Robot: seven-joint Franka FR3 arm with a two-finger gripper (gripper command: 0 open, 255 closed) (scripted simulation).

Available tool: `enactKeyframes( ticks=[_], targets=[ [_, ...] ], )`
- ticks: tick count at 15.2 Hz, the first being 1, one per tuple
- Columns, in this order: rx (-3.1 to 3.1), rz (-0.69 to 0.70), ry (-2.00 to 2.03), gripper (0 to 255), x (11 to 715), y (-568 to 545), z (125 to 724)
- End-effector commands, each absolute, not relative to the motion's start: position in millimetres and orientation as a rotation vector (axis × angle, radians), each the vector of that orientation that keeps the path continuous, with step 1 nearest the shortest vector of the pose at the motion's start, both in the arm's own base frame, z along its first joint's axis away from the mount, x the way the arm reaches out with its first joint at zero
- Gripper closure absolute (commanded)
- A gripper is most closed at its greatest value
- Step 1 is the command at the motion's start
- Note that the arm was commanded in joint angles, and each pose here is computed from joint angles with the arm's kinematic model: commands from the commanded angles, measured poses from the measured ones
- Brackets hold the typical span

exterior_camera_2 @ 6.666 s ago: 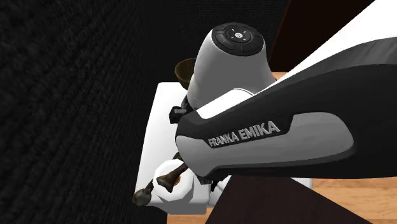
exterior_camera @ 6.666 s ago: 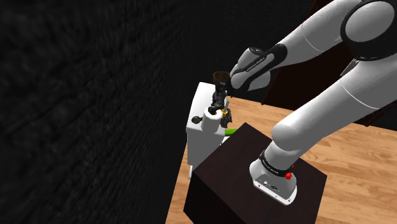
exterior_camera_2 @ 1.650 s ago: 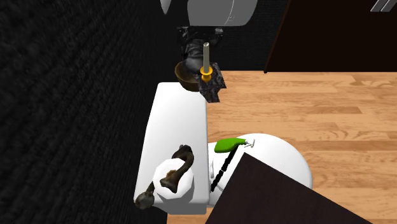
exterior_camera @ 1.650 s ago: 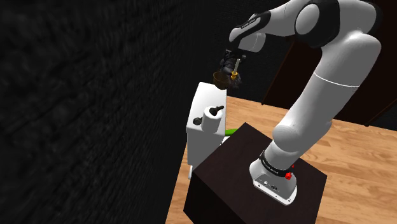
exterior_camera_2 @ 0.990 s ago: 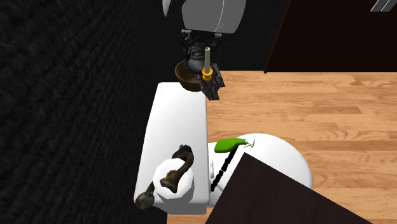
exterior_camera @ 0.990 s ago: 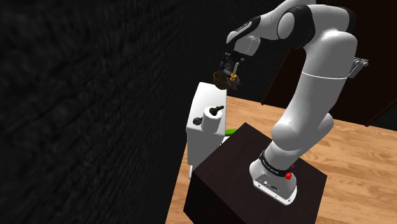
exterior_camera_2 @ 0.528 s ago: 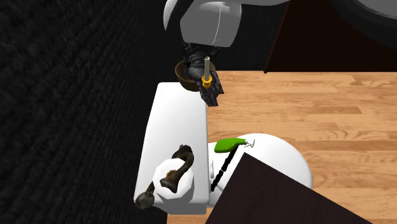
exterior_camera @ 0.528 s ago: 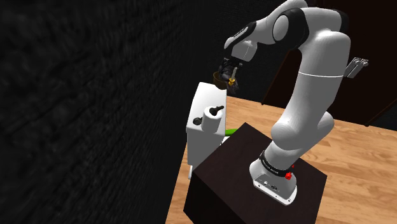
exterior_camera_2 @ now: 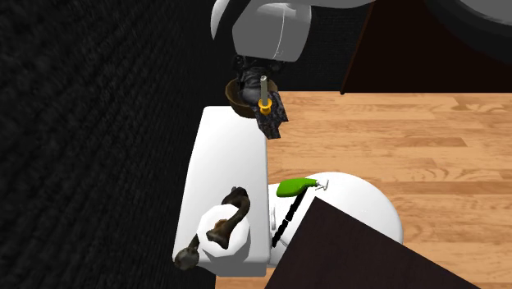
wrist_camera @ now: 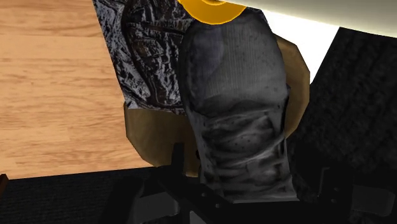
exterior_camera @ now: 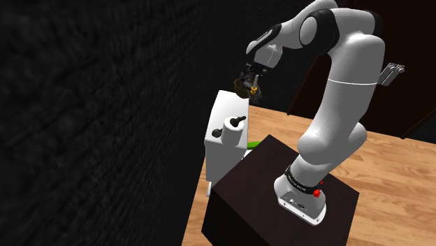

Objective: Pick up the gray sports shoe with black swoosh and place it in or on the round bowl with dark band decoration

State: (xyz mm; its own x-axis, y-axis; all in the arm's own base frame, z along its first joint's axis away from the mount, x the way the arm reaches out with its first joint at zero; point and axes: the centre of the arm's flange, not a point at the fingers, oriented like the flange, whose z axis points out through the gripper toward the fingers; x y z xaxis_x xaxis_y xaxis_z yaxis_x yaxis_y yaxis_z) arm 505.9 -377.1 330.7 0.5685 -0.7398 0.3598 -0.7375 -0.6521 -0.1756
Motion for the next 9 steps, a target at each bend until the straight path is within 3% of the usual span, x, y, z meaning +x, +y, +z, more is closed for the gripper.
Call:
enactKeyframes(
  ticks=[1,5,9],
  targets=[
    [-2.777,-0.638,1.308,0,506,-377,330],
    [-2.777,-0.638,1.308,0,506,-377,330],
    [-2.777,-0.638,1.308,0,488,-369,376]
  ],
)
